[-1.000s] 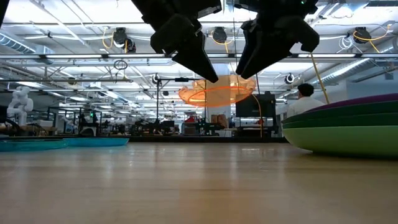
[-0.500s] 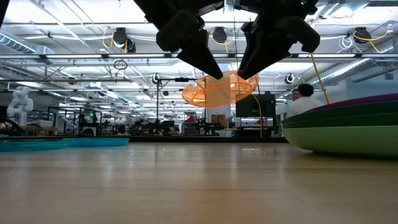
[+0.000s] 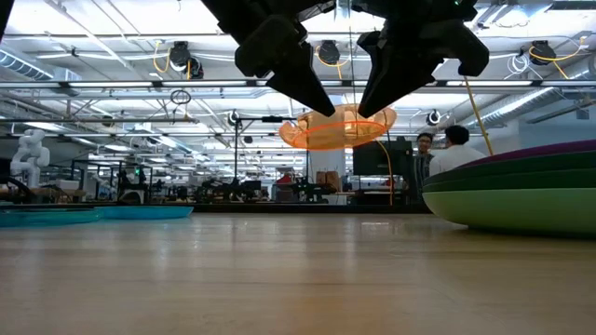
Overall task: Stack plastic plates
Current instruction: Stack the orange plate on top of the purple plate
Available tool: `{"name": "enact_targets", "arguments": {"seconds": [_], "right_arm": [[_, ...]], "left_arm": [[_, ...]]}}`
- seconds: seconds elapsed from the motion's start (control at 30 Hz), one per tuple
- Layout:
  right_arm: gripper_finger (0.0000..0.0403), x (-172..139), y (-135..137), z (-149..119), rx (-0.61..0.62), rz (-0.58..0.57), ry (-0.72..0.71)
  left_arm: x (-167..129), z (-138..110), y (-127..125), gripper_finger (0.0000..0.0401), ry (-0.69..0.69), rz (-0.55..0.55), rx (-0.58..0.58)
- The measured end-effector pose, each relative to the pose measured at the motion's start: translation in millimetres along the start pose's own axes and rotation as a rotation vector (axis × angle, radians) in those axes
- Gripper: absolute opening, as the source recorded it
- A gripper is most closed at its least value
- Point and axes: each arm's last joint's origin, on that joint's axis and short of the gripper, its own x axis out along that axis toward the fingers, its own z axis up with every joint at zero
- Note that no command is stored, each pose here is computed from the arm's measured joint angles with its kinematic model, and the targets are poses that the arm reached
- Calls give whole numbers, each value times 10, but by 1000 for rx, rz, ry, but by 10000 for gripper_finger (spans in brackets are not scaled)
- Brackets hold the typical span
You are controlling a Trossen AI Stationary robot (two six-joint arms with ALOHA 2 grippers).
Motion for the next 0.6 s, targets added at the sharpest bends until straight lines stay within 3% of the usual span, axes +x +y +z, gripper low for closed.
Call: {"name": "enact_targets", "arguments": {"seconds": [0.33,0.6], "right_arm": [[2,0,-6,10,-9,-16,-8],[2,-34,-37,-76,-39,-107,83]], "left_arm": [[4,1,24,106,4,39,30],[-133,31,98,119,2,106,36]]}}
